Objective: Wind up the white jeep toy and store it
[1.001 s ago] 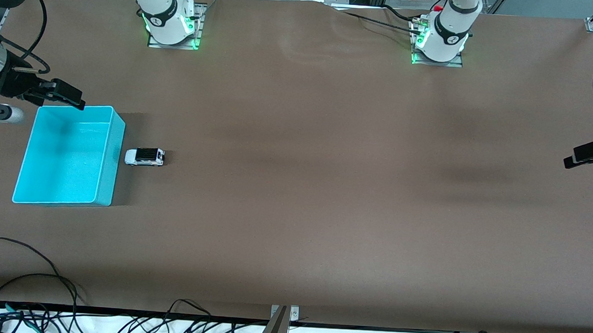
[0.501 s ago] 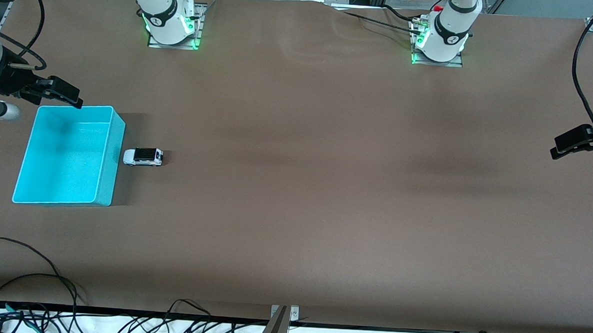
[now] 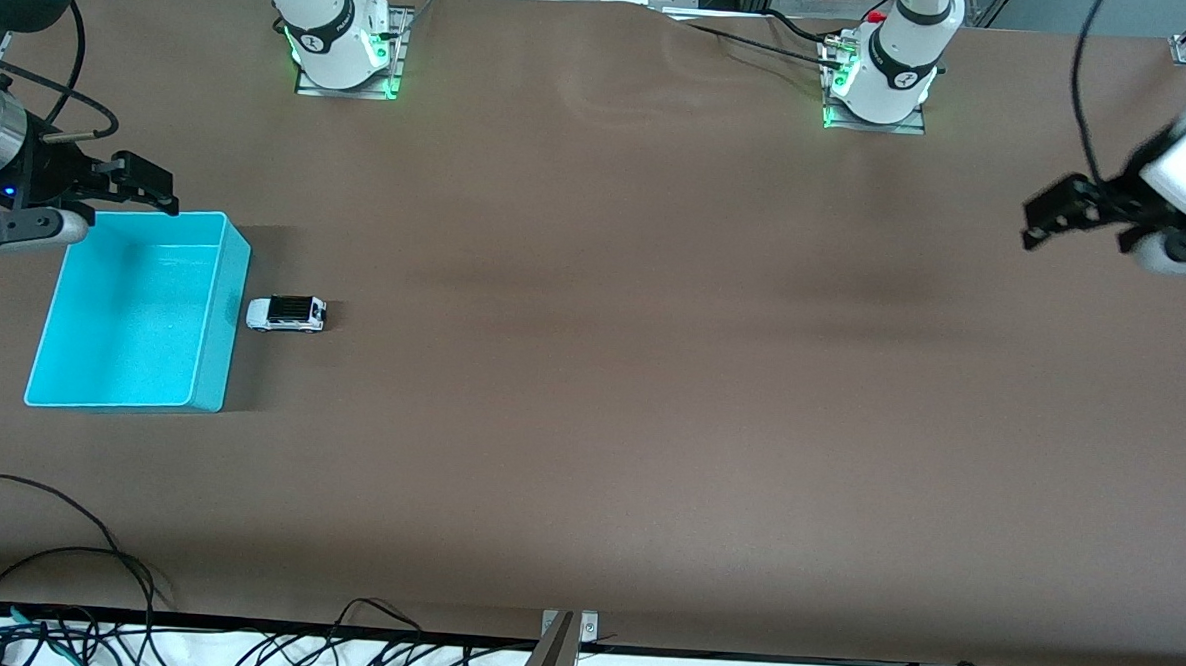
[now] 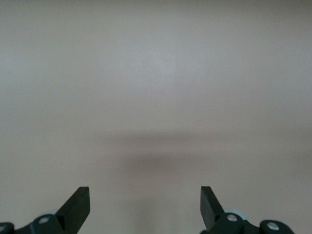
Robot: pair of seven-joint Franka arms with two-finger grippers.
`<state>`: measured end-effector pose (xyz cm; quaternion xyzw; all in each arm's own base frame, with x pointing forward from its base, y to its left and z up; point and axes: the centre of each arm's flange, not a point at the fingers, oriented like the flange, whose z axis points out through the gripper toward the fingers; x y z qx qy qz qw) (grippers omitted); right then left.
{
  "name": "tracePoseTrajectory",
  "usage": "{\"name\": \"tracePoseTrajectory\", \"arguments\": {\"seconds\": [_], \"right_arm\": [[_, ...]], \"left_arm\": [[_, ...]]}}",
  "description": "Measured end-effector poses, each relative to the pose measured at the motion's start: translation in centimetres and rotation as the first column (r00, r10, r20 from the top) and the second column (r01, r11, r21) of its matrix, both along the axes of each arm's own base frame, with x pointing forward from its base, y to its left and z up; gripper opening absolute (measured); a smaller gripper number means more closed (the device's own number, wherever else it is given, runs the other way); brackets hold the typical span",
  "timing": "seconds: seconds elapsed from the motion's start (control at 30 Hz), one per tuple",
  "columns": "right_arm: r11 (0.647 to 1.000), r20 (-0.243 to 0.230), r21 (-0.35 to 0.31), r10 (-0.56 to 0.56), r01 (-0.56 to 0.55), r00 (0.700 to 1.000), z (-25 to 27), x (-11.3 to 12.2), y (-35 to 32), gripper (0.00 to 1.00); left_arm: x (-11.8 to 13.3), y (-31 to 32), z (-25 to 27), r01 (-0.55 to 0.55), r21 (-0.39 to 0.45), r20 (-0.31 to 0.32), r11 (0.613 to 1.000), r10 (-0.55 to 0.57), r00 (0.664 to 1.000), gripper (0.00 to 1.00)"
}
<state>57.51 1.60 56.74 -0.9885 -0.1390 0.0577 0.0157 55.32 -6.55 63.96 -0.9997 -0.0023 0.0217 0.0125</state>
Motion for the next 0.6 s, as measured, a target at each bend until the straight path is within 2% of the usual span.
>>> {"name": "tracePoseTrajectory", "arguments": {"seconds": [0.17, 0.27, 0.33, 0.43, 0.6], "right_arm": [[0.987, -0.016, 0.020, 0.159, -0.159, 0.987, -1.0, 0.3, -0.1, 1.00], [0.963, -0.033, 0.037, 0.269, -0.268, 0.963, -2.2, 0.7, -0.2, 1.00], [0.946, -0.043, 0.048, 0.324, -0.322, 0.945, -3.0, 1.0, -0.2, 1.00], [0.906, -0.059, 0.072, 0.422, -0.417, 0.905, -4.5, 1.4, -0.3, 1.00], [0.805, -0.074, 0.121, 0.591, -0.581, 0.803, -7.3, 2.3, -0.2, 1.00]], "left_arm": [[-1.8, -0.1, -0.4, -0.014, -0.038, 0.031, 0.999, 0.015, 0.999, 1.00], [-3.0, 1.5, -0.6, -0.029, -0.064, 0.039, 0.998, 0.031, 0.999, 1.00], [-3.5, 2.3, -0.6, 0.002, -0.066, 0.045, 0.998, 0.001, 0.999, 1.00], [-4.0, 3.2, -0.4, 0.092, -0.065, 0.070, 0.994, -0.087, 0.994, 1.00], [-4.0, 4.6, -0.6, 0.159, -0.064, 0.088, 0.985, -0.153, 0.984, 1.00]]}}
